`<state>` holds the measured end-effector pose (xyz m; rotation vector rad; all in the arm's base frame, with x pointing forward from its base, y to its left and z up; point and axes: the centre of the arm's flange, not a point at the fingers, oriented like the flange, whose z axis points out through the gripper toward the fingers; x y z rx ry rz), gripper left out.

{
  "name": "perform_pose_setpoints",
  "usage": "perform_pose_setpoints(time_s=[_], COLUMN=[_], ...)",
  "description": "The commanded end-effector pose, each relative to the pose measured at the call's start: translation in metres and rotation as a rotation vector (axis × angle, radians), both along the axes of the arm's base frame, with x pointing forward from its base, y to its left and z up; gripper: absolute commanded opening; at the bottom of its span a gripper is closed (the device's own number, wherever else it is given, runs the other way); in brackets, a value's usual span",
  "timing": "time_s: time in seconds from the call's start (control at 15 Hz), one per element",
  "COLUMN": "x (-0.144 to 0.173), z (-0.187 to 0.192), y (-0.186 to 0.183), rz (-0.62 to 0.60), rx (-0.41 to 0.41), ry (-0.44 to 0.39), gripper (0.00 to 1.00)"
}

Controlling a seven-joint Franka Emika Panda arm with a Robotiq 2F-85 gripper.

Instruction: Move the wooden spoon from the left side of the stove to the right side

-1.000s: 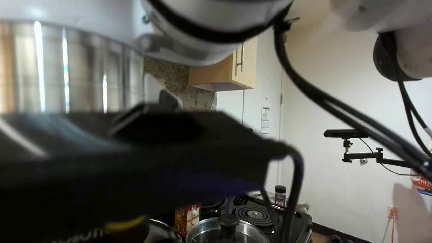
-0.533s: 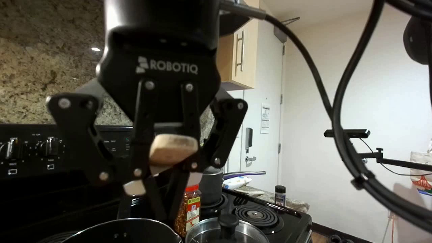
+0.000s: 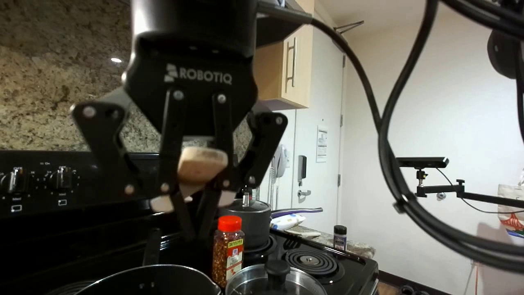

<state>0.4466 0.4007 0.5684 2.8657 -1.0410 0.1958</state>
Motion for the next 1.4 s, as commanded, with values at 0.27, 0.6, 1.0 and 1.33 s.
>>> perform_pose_setpoints(time_s=[0.27, 0.6, 1.0, 1.33], x=[0.036, 0.053, 0.062, 0.074], z=[0.074, 0.076, 0.084, 0.115], y=[-0.156, -0.178, -0.192, -0.308], rz=[-0.054, -0.085, -0.048, 0.123], rx=[-0.004, -0.016, 0.007, 0.074], ry=[-0.064, -0.063, -0.013, 0.18], gripper=[0.02, 0.09, 0.02, 0.02])
